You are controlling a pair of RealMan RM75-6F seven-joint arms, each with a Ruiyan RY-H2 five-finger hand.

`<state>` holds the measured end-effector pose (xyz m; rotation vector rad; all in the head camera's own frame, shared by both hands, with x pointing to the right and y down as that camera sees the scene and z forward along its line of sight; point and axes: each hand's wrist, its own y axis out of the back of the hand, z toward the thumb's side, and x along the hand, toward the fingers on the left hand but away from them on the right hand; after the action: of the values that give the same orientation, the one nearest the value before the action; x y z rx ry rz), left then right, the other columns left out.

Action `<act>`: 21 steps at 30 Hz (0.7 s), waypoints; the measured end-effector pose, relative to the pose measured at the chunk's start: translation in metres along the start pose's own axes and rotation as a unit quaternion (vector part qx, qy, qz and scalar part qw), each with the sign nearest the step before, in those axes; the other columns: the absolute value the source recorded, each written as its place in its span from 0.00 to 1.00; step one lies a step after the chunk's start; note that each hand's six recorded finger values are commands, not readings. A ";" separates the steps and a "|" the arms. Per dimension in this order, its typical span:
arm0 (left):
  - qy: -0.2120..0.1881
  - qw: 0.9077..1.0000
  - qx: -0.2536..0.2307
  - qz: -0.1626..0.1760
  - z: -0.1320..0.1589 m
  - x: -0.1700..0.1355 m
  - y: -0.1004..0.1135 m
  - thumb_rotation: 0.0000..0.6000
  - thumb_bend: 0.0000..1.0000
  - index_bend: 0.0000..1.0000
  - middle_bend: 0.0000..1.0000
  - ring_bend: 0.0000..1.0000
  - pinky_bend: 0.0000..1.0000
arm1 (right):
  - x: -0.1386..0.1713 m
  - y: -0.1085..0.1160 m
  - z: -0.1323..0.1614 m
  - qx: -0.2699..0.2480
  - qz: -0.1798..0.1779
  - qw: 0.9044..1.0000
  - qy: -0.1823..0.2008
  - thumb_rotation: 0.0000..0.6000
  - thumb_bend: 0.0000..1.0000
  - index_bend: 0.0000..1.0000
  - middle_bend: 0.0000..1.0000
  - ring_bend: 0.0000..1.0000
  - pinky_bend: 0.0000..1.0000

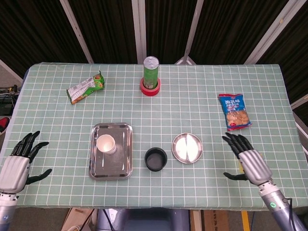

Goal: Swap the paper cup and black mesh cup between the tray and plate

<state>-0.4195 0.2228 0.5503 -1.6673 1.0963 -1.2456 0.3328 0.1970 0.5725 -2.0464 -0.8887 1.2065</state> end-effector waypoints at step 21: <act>0.026 1.000 0.014 0.006 -0.012 0.015 -0.013 1.00 0.00 0.24 0.00 0.00 0.09 | -0.124 -0.063 0.142 0.029 0.112 0.988 0.106 1.00 0.00 0.00 0.00 0.00 0.00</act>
<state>-0.4261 0.2122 0.5694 -1.6133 1.1121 -1.2981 0.1446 0.1596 0.6241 -2.2210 -0.5289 1.0882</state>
